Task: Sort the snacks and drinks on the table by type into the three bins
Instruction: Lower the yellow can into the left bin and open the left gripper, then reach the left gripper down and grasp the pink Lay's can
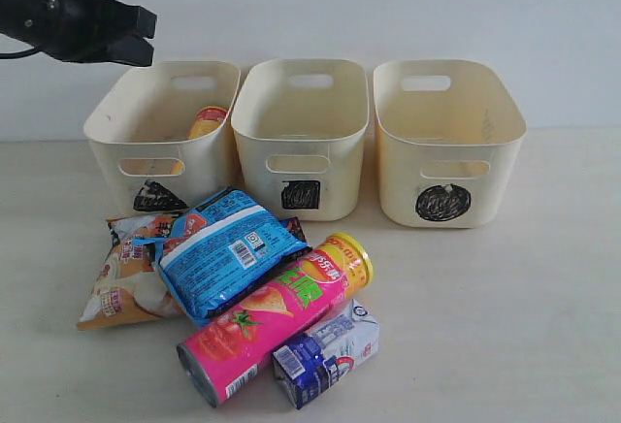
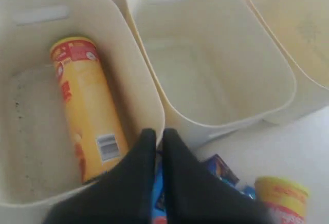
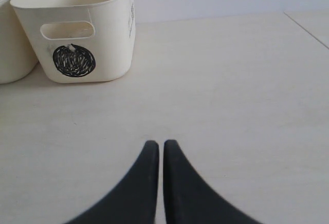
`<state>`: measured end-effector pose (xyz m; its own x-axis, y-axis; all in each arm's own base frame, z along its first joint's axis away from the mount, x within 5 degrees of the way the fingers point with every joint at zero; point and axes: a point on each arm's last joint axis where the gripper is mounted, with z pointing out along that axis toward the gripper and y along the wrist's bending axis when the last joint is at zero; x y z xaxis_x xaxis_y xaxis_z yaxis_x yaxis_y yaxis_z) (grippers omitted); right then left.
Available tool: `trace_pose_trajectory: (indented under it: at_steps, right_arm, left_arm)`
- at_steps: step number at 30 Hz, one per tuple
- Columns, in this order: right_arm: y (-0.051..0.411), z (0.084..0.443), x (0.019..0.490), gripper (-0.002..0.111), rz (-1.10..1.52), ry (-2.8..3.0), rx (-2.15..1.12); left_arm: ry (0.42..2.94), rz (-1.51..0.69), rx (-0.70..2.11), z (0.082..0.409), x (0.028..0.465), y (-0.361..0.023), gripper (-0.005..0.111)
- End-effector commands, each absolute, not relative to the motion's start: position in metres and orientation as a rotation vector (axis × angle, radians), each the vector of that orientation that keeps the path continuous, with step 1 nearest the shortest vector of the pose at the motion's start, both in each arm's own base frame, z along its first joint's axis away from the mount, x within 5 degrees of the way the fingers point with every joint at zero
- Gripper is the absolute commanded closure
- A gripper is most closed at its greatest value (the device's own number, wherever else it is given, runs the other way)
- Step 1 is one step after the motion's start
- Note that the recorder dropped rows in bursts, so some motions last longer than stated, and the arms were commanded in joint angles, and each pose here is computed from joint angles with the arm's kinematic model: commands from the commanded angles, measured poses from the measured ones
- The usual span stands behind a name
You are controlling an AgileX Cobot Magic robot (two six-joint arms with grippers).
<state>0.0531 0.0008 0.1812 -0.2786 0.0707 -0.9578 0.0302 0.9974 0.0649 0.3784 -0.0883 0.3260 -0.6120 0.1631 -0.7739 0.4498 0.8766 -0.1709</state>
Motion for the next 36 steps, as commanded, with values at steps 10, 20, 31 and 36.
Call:
trace_pose_trajectory:
  at_steps: [10, 20, 31, 36]
  right_arm:
    - [0.001, 0.18, 0.053, 0.107, 0.032, 1.849, 0.064]
    - [0.001, 0.18, 0.053, 0.107, 0.032, 1.849, 0.064]
    - [0.001, 0.18, 0.053, 0.107, 0.032, 1.849, 0.064]
    - [0.001, 0.18, 0.053, 0.107, 0.032, 1.849, 0.064]
  left_arm:
    - [2.229, -0.5, 0.762, 0.372, 0.276, -0.085, 0.102]
    - [2.268, -0.529, 1.04, 0.383, 0.231, -0.098, 0.102]
    - [2.317, -0.49, 1.287, 0.37, 0.21, -0.139, 0.102]
    - [2.35, -0.494, 1.347, 0.36, 0.209, -0.157, 0.102]
